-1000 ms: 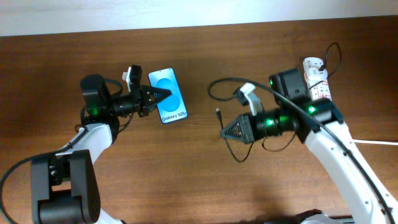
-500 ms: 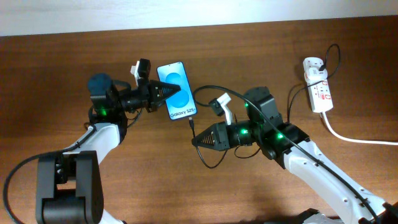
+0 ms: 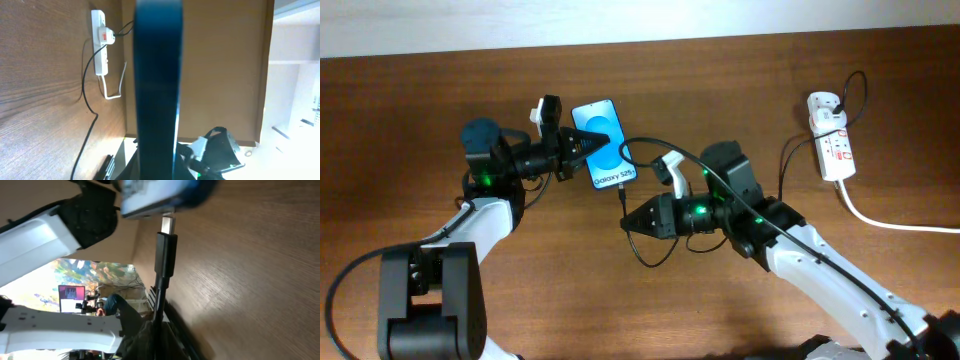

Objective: Plug charger to phone and switch on socket

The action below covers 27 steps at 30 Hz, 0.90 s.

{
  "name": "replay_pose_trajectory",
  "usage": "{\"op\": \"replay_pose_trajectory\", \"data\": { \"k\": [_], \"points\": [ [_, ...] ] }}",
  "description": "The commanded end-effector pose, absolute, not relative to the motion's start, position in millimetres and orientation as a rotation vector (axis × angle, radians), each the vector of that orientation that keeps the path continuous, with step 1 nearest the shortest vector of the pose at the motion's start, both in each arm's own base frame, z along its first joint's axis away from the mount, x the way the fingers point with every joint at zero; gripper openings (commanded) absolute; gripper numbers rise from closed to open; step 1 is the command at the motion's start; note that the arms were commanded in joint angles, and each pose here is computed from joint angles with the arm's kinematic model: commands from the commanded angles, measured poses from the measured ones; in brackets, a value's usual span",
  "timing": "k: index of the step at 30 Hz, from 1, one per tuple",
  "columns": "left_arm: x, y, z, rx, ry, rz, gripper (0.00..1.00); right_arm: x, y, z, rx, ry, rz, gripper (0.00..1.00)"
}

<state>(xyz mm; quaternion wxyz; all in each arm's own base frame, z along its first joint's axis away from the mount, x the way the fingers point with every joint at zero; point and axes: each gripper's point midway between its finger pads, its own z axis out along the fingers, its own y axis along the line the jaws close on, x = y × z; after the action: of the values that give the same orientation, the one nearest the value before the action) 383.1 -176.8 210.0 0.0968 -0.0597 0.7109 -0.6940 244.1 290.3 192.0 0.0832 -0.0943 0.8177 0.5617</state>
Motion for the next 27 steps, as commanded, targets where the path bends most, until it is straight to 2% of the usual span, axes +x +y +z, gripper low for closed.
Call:
{"op": "replay_pose_trajectory", "data": {
  "k": [1,12,19,27],
  "points": [
    [383,-177,218,-0.139,2.097,-2.06,0.0,244,293,183,-0.273,2.469,1.673,0.04],
    [375,-191,218,-0.008,2.082,-2.034,0.0,229,296,194,-0.373,2.437,1.786,0.04],
    [380,-171,218,0.005,2.059,-2.003,0.0,229,296,193,-0.437,2.406,1.756,0.04],
    [376,-178,218,0.03,2.068,-2.017,0.0,233,295,191,-0.451,2.39,1.719,0.04]
  ]
}}
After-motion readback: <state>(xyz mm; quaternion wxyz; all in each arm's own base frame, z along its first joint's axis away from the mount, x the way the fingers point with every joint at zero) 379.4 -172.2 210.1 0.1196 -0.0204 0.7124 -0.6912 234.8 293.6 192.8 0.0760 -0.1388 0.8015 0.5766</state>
